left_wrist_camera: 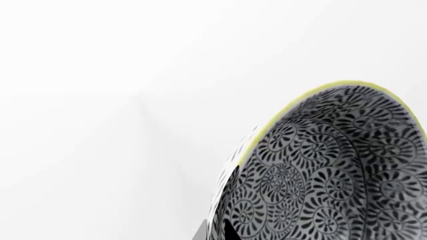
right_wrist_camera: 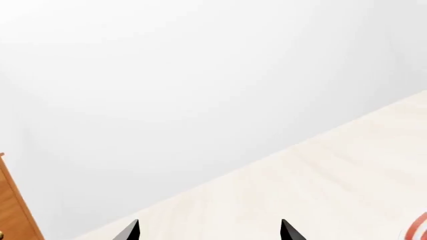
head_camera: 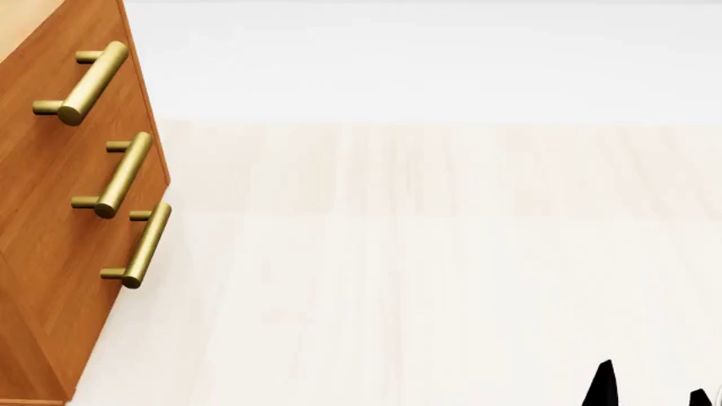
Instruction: Put the bowl on top of the cabinet.
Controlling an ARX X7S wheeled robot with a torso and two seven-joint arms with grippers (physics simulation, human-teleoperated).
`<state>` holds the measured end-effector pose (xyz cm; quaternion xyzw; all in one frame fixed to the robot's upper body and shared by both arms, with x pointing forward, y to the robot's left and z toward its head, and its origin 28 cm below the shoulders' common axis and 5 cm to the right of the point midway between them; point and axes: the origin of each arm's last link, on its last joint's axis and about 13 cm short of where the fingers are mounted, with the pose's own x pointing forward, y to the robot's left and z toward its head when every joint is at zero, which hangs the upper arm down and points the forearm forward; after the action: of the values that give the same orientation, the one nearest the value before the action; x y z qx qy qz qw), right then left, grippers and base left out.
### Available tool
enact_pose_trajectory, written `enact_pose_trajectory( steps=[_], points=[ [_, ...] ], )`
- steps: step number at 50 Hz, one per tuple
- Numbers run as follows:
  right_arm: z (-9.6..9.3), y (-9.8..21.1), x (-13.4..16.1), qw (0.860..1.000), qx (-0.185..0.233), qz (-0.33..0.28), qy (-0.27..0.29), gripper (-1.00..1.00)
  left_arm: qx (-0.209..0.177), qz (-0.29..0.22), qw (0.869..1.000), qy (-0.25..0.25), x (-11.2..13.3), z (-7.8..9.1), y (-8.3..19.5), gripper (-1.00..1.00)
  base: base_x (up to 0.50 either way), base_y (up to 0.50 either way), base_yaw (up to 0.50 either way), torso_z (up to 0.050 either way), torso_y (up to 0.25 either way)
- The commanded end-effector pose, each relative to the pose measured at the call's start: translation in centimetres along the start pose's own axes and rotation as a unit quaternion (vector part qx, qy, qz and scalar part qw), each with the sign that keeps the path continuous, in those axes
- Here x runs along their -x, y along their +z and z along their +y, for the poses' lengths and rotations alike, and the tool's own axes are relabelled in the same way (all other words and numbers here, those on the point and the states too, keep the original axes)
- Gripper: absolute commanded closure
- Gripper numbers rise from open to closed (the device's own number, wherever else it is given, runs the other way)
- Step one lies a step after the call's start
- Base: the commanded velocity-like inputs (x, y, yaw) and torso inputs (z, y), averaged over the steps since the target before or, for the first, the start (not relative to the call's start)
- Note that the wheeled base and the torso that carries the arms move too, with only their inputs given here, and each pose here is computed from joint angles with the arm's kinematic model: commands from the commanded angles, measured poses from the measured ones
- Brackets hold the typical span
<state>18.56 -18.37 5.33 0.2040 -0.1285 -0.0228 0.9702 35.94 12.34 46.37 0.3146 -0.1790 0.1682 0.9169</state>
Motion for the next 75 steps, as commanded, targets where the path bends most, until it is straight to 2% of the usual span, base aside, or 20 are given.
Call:
enact_pose_trajectory(
  steps=[1,9,10,15,17,27,36,37,43,47,50,52,55,56,61,62,66,67,70,75],
  points=[
    [0.0,-0.3,-0.3,1.000,0.008,0.004,-0.003,-1.00,0.046,0.017,0.998,0.049,-1.8,2.3,-0.4,1.00,0.00,0.00,0.00,0.000,0.000],
    [0.0,-0.4,-0.5,1.000,0.010,0.007,-0.005,-1.00,0.091,0.044,0.994,0.043,-2.2,3.0,-0.7,1.00,0.00,0.00,0.00,0.000,0.001],
    [0.0,-0.4,-0.5,1.000,0.009,0.007,-0.005,-1.00,0.114,0.053,0.991,0.037,-2.3,3.2,-0.7,1.00,0.00,0.00,0.00,0.000,0.000],
    [0.0,-0.3,-0.5,1.000,0.009,0.004,-0.006,-1.00,0.144,0.067,0.987,0.028,-2.4,3.7,-0.5,1.00,0.00,0.00,0.00,0.000,0.000],
    [-0.1,-0.3,-0.5,1.000,0.007,0.005,-0.006,-1.00,0.178,0.083,0.980,0.021,-2.5,4.3,-0.4,1.00,0.00,0.00,0.00,0.000,0.000],
    [0.1,-0.4,-0.6,1.000,0.010,0.008,-0.002,-1.00,0.225,0.112,0.968,-0.007,-2.5,4.8,-0.5,1.00,0.00,0.00,0.00,0.000,0.001],
    [0.1,-0.5,-0.6,1.000,0.009,0.009,-0.001,-1.00,0.316,0.187,0.930,-0.014,-2.5,5.5,-1.3,1.00,0.00,0.00,0.00,0.000,0.000],
    [0.1,-0.5,-0.5,1.000,0.008,0.009,-0.001,-1.00,0.336,0.193,0.922,-0.017,-2.5,5.7,-1.4,1.00,0.00,0.00,0.00,0.000,0.000],
    [0.0,-0.6,-0.7,1.000,0.008,0.011,-0.002,-1.00,0.355,0.200,0.913,-0.001,-2.6,6.0,-1.4,1.00,0.00,0.00,0.00,0.000,0.000],
    [0.1,-0.6,-0.7,1.000,0.011,0.011,-0.001,-1.00,0.395,0.224,0.891,0.016,-2.8,6.1,-1.6,1.00,0.00,0.00,0.00,0.000,0.003],
    [0.1,-0.7,-0.7,1.000,0.013,0.011,-0.004,-1.00,0.396,0.235,0.887,0.027,-2.9,6.2,-2.1,1.00,0.00,0.00,0.00,0.000,0.000],
    [0.1,-0.7,-0.7,1.000,0.014,0.011,-0.005,-1.00,0.420,0.248,0.873,0.026,-3.0,6.3,-2.4,1.00,0.00,0.00,0.00,0.000,0.000],
    [0.2,-0.5,-0.6,1.000,0.016,0.005,-0.007,-1.00,0.429,0.250,0.868,0.025,-3.0,6.5,-2.6,1.00,0.00,0.00,0.00,0.000,0.000],
    [0.1,-0.5,-0.6,1.000,0.015,0.006,-0.007,-1.00,0.453,0.247,0.857,0.006,-3.0,6.6,-2.5,1.00,0.00,0.00,0.00,0.000,0.000],
    [0.3,-0.6,-0.6,1.000,0.018,0.009,-0.004,-1.00,0.468,0.257,0.845,-0.001,-3.1,6.5,-2.9,1.00,0.00,0.00,0.00,0.000,0.000],
    [0.3,-0.6,-0.6,1.000,0.019,0.007,-0.003,-1.00,0.480,0.263,0.837,-0.003,-3.2,6.5,-3.1,1.00,0.00,0.00,0.00,0.000,0.000],
    [0.3,-0.6,-0.5,1.000,0.019,0.006,-0.004,-1.00,0.490,0.266,0.830,0.004,-3.3,6.7,-3.4,1.00,0.00,0.00,0.00,0.000,0.000],
    [0.3,-0.6,-0.6,1.000,0.019,0.007,-0.003,-1.00,0.502,0.272,0.821,0.007,-3.4,6.8,-3.5,1.00,0.00,0.00,0.00,0.000,0.000],
    [0.4,-0.8,-0.7,1.000,0.021,0.010,-0.002,-1.00,0.502,0.276,0.819,0.026,-3.5,6.9,-3.5,1.00,0.00,0.00,0.00,0.003,0.003],
    [0.4,-0.8,-0.7,1.000,0.023,0.011,-0.002,-1.00,0.519,0.280,0.803,0.081,-3.9,7.6,-3.6,1.00,0.00,0.00,0.00,0.000,0.000]
  ],
)
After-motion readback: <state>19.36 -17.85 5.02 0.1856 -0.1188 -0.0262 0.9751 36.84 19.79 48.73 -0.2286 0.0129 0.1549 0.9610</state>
